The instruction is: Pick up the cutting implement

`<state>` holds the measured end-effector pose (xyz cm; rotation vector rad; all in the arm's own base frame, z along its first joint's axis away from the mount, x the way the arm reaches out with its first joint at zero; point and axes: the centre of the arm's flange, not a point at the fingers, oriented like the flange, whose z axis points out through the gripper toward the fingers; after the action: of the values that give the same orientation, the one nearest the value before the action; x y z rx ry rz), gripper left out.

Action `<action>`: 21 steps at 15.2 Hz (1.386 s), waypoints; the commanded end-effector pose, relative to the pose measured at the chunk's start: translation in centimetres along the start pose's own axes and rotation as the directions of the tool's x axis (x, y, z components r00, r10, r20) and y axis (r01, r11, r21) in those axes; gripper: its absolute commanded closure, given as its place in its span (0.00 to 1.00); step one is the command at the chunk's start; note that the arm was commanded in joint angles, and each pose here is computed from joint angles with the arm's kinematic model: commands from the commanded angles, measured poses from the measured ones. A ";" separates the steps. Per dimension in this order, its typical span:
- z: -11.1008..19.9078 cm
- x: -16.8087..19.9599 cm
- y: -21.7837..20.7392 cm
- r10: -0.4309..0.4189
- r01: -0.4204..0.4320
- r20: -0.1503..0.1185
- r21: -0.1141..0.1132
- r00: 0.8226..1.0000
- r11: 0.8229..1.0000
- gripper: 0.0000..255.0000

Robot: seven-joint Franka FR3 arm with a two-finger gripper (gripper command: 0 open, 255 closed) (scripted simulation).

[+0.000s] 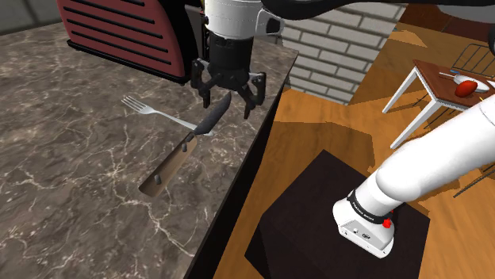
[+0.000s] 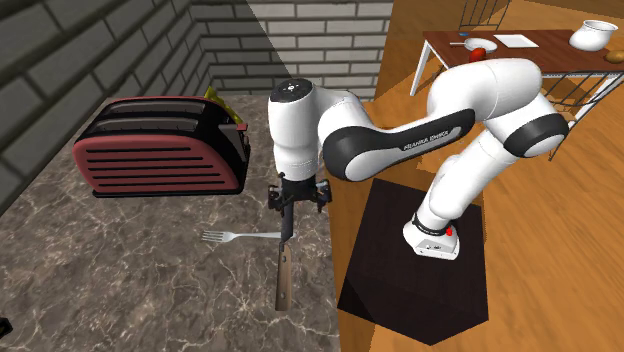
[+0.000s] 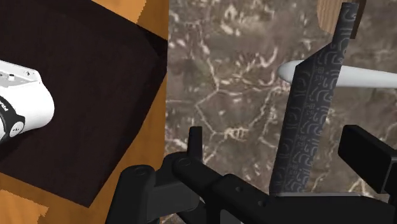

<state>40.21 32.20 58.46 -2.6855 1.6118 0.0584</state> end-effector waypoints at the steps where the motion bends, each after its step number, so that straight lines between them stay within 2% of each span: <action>1: 0.1 -1.1 -2.2 0.066 -0.066 -0.001 0.014 0.998 0.998 0.00; 3: -0.1 -1.6 -3.7 0.104 -0.103 -0.003 0.022 0.995 0.994 0.00; 10: 3.9 -1.4 -3.7 0.104 -0.103 -0.003 0.022 0.995 0.994 0.00; 12: 3.9 -1.4 -3.7 0.104 -0.103 -0.003 0.022 0.995 0.994 0.00; 13: 3.9 -1.3 -3.7 0.104 -0.103 -0.003 0.022 0.995 0.994 1.00; 21: 3.7 -1.3 -3.8 0.103 -0.103 -0.003 0.021 0.995 0.994 1.00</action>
<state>42.87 35.23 55.12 -2.5788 1.7375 0.0281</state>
